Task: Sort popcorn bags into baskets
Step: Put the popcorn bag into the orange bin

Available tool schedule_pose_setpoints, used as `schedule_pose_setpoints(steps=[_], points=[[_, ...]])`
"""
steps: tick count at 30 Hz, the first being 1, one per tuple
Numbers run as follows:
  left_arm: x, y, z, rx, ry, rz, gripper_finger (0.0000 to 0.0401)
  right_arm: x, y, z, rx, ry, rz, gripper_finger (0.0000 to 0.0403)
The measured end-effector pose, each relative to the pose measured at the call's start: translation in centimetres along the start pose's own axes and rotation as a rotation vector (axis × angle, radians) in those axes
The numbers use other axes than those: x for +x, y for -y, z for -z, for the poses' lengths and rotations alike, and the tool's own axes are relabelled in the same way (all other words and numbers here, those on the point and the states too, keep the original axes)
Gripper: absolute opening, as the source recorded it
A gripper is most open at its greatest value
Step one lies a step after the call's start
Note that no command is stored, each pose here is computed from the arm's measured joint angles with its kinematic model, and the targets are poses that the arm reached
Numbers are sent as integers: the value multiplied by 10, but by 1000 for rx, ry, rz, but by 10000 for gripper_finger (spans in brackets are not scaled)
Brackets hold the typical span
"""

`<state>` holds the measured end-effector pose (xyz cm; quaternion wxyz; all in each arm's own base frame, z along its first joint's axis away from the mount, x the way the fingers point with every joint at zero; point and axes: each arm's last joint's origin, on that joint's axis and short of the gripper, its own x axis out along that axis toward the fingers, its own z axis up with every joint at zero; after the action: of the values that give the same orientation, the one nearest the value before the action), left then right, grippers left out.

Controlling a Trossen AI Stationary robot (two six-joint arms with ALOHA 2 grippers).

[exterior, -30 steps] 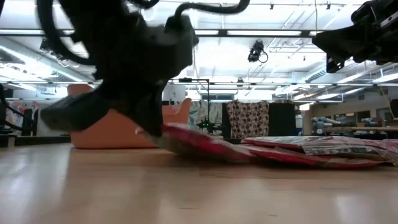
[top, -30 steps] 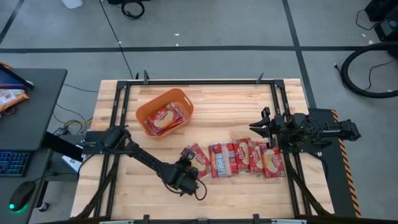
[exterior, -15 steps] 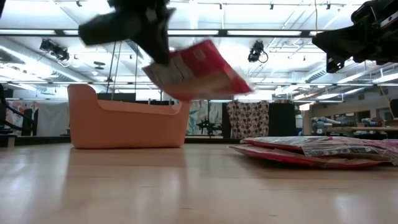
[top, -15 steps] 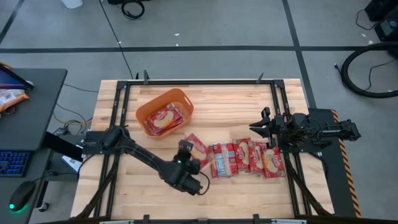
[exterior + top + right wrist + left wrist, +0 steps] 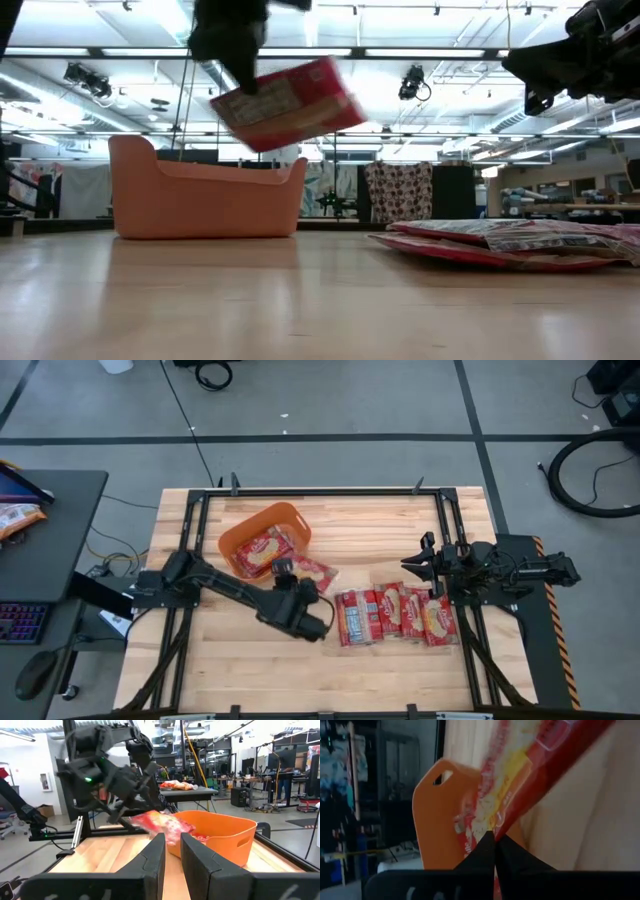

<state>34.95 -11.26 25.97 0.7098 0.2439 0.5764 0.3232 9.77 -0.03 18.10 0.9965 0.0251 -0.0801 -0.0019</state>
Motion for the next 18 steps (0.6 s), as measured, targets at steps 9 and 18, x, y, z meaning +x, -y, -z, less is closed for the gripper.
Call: schedule_pose_setpoints(steps=[9,18], points=[[29,-35,59,-208,-140,-36,5,0,0,-2,0,22,-1,66],[66,-59,97,-445,-373,-30,7,0,0,-3,0,28,-2,66]])
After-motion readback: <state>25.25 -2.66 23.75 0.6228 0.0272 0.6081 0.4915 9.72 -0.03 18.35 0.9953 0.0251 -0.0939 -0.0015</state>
